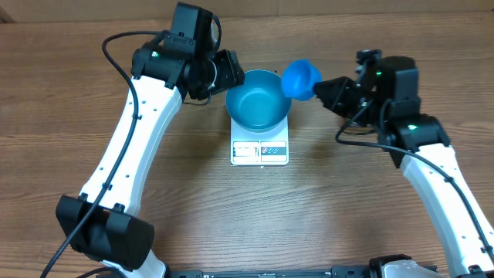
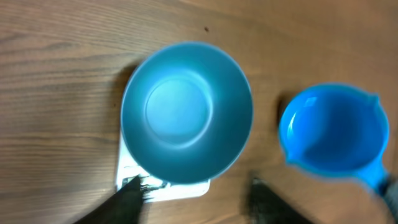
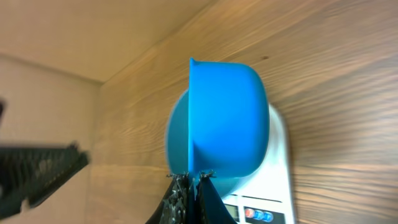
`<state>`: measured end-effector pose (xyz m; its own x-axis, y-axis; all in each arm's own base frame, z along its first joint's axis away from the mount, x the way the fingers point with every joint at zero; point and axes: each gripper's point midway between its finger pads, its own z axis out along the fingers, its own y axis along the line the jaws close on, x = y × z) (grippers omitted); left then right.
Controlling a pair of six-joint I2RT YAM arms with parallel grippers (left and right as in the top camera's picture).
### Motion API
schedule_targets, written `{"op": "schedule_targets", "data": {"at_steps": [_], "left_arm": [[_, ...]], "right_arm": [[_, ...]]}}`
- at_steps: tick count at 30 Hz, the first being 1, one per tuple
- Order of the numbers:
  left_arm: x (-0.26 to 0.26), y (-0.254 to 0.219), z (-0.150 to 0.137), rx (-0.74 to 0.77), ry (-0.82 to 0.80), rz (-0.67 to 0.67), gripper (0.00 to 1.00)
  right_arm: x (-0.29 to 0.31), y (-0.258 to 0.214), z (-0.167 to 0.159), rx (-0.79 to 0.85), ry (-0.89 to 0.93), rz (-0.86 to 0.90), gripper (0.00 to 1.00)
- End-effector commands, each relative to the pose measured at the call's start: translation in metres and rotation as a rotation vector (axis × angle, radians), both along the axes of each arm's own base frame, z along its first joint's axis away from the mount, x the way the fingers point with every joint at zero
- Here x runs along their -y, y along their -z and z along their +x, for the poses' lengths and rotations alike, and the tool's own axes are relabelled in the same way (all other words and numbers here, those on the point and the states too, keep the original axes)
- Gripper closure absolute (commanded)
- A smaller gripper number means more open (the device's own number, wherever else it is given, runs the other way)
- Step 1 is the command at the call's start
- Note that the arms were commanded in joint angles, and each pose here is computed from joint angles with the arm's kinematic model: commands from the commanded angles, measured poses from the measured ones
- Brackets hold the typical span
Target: Scoop item into bowl and weigh 150g on scale
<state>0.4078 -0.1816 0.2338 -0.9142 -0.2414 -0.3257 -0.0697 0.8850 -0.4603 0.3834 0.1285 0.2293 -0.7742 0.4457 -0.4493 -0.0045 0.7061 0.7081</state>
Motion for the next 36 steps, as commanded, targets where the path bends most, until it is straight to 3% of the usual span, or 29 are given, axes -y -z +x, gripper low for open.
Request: {"op": "schedule_targets", "data": {"at_steps": [1, 2, 10, 22, 29, 36], "left_arm": [[0.011, -0.017, -0.021, 0.065, 0.150, 0.047, 0.92], [0.014, -0.015, -0.026, 0.050, 0.158, 0.050, 0.96], [0.033, -0.003, -0.057, -0.018, 0.220, 0.123, 0.95], [0.050, 0.036, -0.094, -0.058, 0.126, 0.349, 0.95], [0.071, 0.079, -0.110, -0.064, 0.135, 0.348, 0.95], [0.079, 0.119, -0.106, 0.001, 0.115, 0.355, 0.95]], "right_arm": [[0.026, -0.026, -0.002, 0.080, 0.031, -0.029, 0.96], [0.034, -0.026, -0.003, 0.073, 0.050, -0.034, 0.96], [0.076, -0.033, -0.010, 0.081, 0.089, -0.008, 0.96], [0.098, -0.024, -0.016, 0.048, 0.116, -0.030, 0.96], [0.097, -0.023, -0.017, 0.041, 0.116, -0.029, 0.96], [0.097, -0.022, -0.018, 0.035, 0.116, -0.029, 0.96]]}}
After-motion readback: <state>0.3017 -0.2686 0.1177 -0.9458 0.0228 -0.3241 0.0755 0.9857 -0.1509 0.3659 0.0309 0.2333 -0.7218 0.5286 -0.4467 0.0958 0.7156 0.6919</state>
